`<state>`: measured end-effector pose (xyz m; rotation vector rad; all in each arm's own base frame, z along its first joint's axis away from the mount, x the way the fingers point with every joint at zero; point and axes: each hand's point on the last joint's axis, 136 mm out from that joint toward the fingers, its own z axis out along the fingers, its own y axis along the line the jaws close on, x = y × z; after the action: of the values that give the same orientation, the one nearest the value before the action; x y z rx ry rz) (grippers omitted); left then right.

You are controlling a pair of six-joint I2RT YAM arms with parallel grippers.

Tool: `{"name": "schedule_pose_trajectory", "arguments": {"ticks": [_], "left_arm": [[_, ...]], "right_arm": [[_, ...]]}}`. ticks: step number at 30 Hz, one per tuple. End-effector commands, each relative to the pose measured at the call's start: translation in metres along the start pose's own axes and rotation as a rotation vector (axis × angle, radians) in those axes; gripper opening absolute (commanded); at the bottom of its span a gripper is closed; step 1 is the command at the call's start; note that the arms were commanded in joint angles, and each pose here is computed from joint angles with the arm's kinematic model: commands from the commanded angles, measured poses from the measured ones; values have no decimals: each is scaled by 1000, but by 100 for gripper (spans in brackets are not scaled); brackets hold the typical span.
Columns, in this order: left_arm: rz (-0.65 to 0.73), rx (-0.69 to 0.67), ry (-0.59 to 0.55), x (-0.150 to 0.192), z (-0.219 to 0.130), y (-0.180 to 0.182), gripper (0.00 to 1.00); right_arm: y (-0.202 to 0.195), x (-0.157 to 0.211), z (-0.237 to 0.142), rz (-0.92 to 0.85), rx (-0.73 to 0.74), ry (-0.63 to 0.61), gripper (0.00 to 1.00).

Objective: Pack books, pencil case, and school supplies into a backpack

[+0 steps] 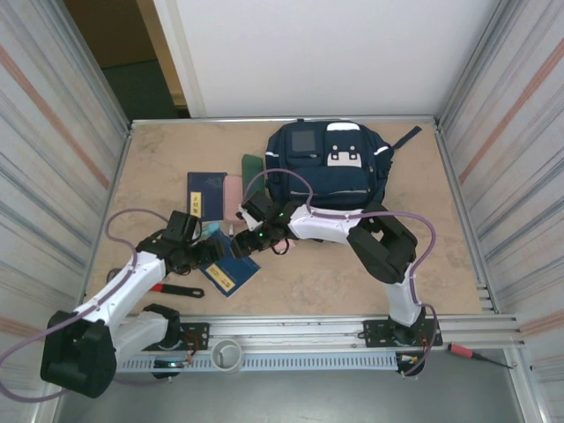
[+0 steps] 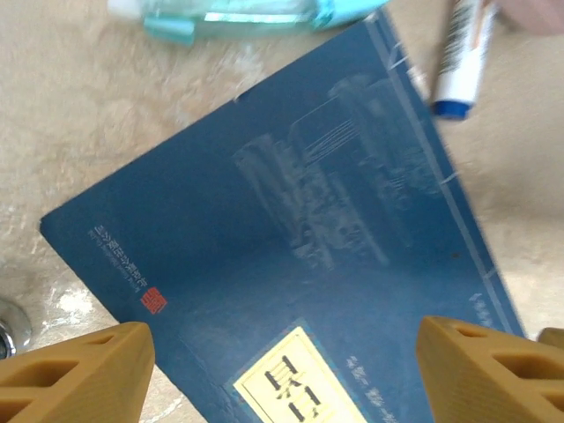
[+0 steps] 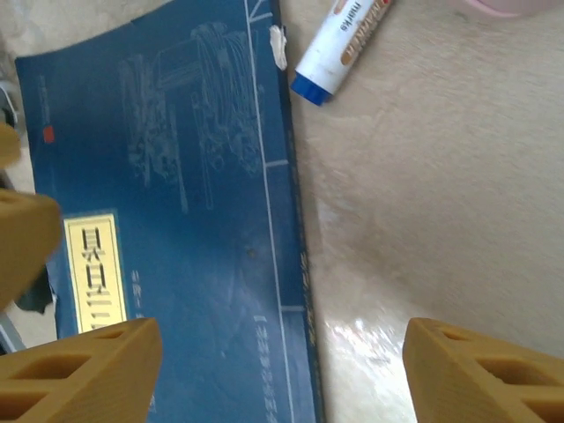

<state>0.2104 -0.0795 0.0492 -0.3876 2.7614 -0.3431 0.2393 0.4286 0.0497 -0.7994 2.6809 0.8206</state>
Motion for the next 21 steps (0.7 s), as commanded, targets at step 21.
{"name": "schedule_pose_trajectory", "arguments": {"ticks": [21], "left_arm": [[-94,50,72,27,25,5,69]], "right_arm": [[11,10,37,125,-68,108,51]]}}
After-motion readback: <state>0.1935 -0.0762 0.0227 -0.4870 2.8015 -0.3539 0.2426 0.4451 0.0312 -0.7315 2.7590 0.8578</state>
